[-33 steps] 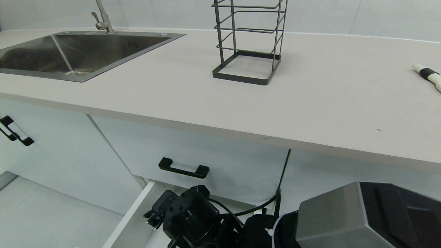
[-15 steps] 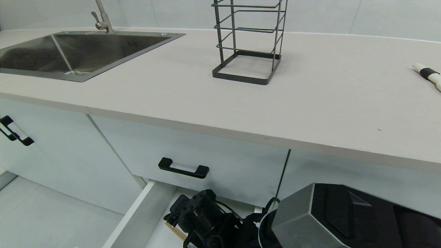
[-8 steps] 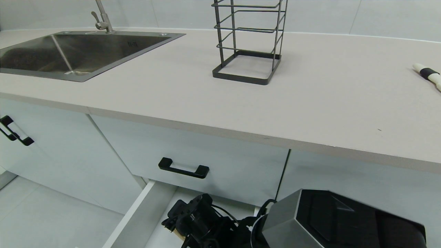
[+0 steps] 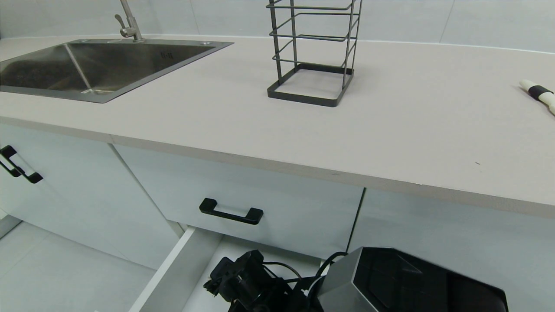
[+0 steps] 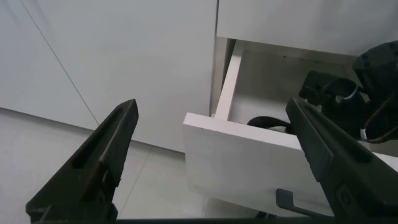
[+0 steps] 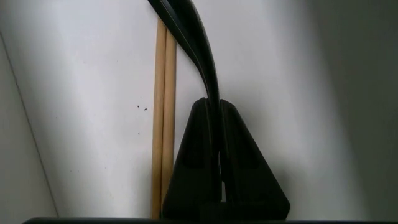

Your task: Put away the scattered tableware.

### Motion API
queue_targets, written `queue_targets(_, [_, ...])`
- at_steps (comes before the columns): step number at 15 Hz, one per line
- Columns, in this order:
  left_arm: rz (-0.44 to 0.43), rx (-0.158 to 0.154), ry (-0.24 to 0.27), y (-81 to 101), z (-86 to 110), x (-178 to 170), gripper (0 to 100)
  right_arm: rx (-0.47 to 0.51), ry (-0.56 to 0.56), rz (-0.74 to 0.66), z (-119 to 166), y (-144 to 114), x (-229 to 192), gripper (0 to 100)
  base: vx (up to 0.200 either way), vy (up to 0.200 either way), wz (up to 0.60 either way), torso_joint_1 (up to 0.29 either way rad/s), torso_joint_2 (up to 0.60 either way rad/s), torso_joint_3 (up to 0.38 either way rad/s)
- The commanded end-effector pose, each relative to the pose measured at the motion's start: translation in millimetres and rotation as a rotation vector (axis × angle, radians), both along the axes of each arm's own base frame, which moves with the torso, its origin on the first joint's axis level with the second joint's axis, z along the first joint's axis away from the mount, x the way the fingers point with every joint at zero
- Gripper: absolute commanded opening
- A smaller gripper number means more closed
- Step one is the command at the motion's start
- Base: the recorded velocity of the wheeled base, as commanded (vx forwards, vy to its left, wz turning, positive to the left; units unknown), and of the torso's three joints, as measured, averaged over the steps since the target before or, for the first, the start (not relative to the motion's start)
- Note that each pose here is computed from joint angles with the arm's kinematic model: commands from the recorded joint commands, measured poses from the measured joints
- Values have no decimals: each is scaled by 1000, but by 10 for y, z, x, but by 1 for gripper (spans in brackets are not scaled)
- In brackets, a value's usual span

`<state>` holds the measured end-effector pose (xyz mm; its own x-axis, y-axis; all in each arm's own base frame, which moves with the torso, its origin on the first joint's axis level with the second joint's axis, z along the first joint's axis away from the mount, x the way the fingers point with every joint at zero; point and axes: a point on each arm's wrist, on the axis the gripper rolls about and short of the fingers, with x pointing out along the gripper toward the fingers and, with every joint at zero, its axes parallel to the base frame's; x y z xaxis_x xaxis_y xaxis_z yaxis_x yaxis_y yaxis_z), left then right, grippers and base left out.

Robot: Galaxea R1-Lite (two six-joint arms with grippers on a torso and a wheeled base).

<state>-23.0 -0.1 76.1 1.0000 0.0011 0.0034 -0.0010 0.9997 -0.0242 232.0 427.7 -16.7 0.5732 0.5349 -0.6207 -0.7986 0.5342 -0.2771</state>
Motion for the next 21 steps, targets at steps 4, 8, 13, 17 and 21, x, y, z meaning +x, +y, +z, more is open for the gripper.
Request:
queue_targets(4, [0,0,0,0,0,0,100,-12,7,2,-120,28,13,0,0,0,0,0,0,0])
queue_targets(8, [0,-2,0,0,0,0,100,-12,12,2,-144,32,14,0,0,0,0,0,0,0])
queue_targets(13, [0,0,0,0,0,0,100,1,34,36,-108,23,15,100,0,0,0,0,0,0])
queue_targets(17, [0,0,0,0,0,0,100,79,-9,66,541,30,-156,100,0,0,0,0,0,0])
queue_targets(21, [0,0,0,0,0,0,100,153,-40,121,1031,-10,-477,100,0,0,0,0,0,0])
